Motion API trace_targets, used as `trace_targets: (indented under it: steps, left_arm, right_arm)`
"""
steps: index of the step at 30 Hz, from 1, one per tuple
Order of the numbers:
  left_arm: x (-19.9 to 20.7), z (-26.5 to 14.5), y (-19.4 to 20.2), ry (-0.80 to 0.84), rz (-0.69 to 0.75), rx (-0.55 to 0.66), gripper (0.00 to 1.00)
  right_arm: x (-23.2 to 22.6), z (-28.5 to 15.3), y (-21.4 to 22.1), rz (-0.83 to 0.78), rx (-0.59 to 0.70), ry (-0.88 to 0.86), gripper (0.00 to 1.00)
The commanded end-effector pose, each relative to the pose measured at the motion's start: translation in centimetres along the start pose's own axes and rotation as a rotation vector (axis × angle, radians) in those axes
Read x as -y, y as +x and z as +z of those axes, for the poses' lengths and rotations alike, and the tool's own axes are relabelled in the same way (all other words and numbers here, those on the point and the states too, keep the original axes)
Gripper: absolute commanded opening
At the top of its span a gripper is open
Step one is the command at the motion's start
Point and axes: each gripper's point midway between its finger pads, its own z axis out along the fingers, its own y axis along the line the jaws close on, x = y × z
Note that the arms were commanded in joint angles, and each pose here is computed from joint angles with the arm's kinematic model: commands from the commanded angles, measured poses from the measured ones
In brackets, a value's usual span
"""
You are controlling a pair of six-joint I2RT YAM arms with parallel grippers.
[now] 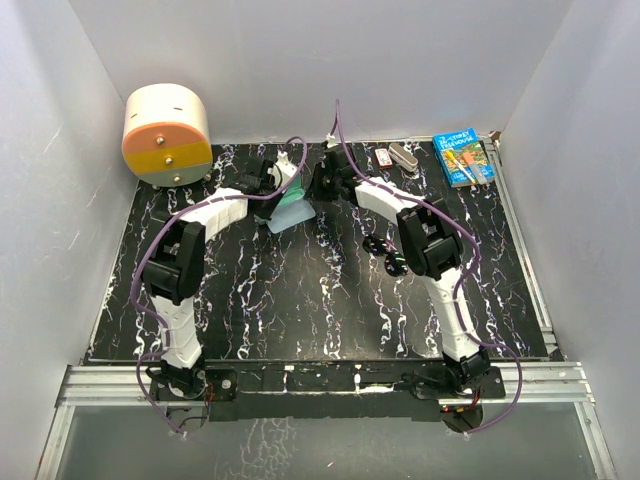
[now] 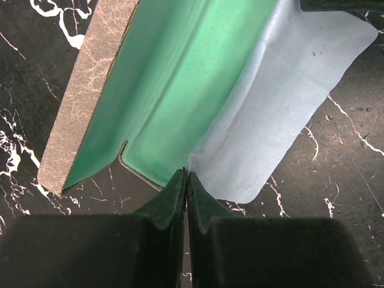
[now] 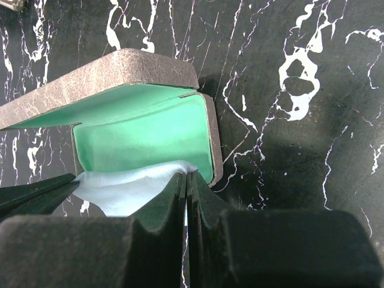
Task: Organize the sunglasses
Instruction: Place the glasses cleaning cloth in the sunglasses case.
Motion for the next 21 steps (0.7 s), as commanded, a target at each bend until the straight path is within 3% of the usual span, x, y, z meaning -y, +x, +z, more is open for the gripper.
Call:
trace_targets:
  steps: [1,21]
  left_arm:
    - [-1.1,-0.7,-1.8,-0.039,0.01,0.032,0.0]
    - [-2.5,0.1,-1.8,-0.113,0.025,0.017,0.0]
  right_arm:
    - [-2.2,-0.3,-3.8,-0.016,0.1,-0.074,0.08]
    - [-3.0,0.5,-5.0,-0.012,0.138,-0.117,0.08]
